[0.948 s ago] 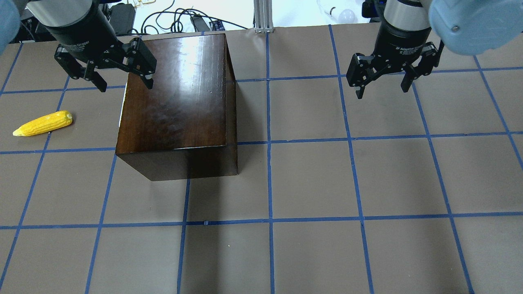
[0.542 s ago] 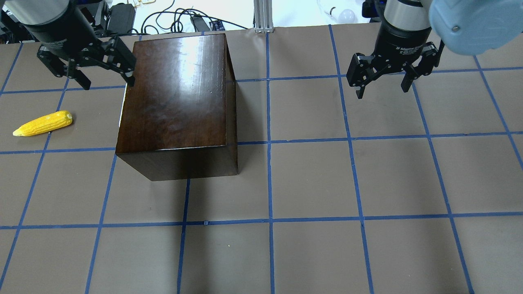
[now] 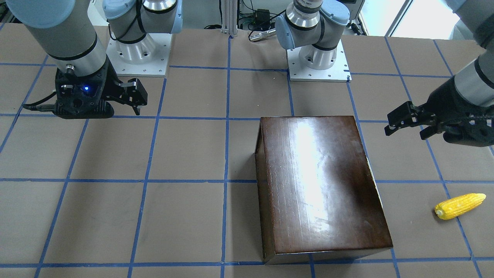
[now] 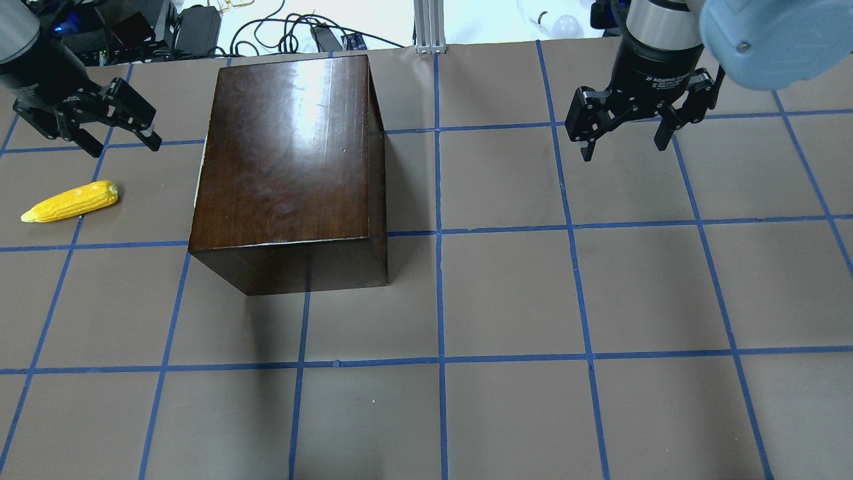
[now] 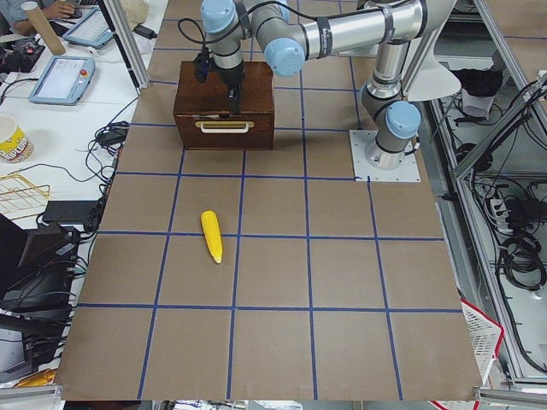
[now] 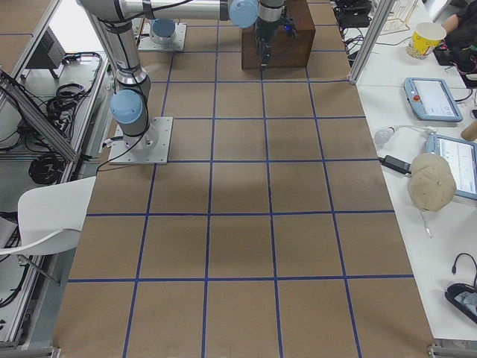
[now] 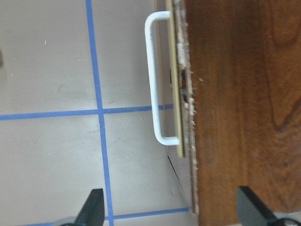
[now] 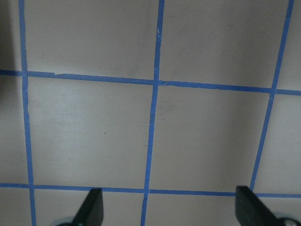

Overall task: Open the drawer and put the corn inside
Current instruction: 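Lower the left gripper to the white drawer handle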

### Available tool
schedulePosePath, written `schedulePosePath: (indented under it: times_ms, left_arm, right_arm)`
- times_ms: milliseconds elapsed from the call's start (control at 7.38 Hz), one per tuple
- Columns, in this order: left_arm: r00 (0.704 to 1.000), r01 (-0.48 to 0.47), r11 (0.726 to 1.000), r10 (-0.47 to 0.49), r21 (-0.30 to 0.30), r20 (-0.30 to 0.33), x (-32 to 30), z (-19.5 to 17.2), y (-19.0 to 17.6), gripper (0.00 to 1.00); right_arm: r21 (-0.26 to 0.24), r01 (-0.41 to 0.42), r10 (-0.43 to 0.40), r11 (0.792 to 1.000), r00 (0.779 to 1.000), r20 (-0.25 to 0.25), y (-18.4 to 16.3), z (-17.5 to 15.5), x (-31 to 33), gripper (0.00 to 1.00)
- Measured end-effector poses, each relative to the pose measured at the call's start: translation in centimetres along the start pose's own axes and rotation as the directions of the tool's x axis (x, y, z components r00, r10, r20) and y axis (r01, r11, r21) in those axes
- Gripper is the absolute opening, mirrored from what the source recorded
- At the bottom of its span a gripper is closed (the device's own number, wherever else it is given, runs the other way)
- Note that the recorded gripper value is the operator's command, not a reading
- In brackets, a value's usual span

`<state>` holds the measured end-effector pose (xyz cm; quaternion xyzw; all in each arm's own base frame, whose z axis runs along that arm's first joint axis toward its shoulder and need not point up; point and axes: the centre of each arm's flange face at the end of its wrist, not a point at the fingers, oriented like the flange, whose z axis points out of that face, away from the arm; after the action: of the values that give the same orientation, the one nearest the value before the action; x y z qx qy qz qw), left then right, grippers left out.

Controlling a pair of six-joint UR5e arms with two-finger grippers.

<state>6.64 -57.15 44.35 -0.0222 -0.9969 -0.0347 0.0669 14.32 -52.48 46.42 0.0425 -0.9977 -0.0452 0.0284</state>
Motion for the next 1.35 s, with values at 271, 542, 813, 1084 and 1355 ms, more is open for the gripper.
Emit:
schedulePosePath:
  times_ms: [271, 542, 813, 1084, 1355]
  left_arm:
    - [0.998, -0.008, 1.000, 0.008, 0.004, -0.056, -2.9, 3.8, -2.2, 1.00]
    - [0.994, 0.014, 1.000, -0.013, 0.015, -0.107, -4.7, 7.1, -3.5, 1.00]
    - [0.989, 0.055, 0.998, -0.054, 0.002, -0.138, -5.6, 9.5, -4.5, 1.00]
    - [0.986, 0.076, 0.997, -0.078, -0.016, -0.149, -6.1, 11.3, -5.2, 1.00]
    - [0.979, 0.115, 0.993, -0.119, -0.034, -0.164, -6.2, 12.4, -5.4, 1.00]
  right_arm:
    - [0.000, 0.000, 0.000, 1.000, 1.000, 0.001, 0.0, 0.0, 0.0, 1.00]
    - [0.000, 0.000, 0.000, 1.000, 1.000, 0.001, 0.0, 0.0, 0.0, 1.00]
    - [0.000, 0.001, -0.001, 1.000, 1.000, 0.001, 0.0, 0.0, -0.1, 1.00]
    - [0.000, 0.001, -0.001, 1.000, 1.000, 0.000, 0.0, 0.0, 0.0, 1.00]
    - [0.000, 0.001, -0.001, 1.000, 1.000, 0.001, 0.0, 0.0, 0.0, 1.00]
